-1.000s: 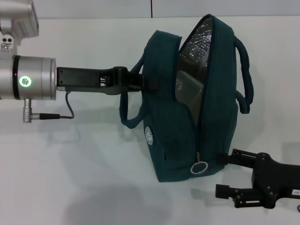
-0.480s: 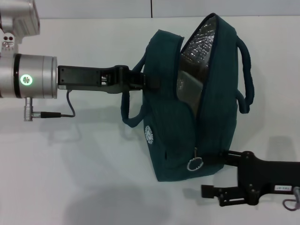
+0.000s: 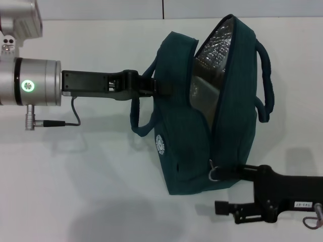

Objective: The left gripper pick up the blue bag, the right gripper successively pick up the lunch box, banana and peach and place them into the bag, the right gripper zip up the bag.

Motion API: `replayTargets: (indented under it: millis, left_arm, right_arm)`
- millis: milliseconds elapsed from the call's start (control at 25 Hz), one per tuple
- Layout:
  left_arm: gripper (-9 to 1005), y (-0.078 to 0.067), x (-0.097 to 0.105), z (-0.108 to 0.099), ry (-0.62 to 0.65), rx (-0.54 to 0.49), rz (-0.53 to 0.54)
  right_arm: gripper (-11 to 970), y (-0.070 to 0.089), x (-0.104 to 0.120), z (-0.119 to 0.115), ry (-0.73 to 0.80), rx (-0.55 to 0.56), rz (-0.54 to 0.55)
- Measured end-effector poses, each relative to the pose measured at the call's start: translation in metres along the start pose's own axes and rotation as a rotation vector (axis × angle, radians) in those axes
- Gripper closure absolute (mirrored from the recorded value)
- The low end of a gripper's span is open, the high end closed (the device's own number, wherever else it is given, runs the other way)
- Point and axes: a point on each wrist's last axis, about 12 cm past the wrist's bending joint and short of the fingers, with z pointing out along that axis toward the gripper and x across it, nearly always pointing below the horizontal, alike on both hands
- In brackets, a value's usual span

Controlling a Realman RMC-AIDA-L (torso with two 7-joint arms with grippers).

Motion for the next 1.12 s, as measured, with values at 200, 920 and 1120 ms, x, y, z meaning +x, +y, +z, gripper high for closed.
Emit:
replayTargets:
  millis: [200,920,1120]
  left_arm:
    - [964,0.0,0.0,-0.001,-0.005,-0.002,0.0]
    - [964,0.0,-0.001,-0.002,-0.008,-0.002,0.006]
    - [965,0.0,-0.001,-0.002,-0.008,-0.001,0.006]
  right_arm:
    - [87,0.003,0.004,-0.007,-0.042,0.037,-0.007]
    - [90,0.006,0.008,-0.01,-0.083,0.059,-0.053]
    - [90,0.007,0.006,-0.009,-0.09,0.049,-0.068]
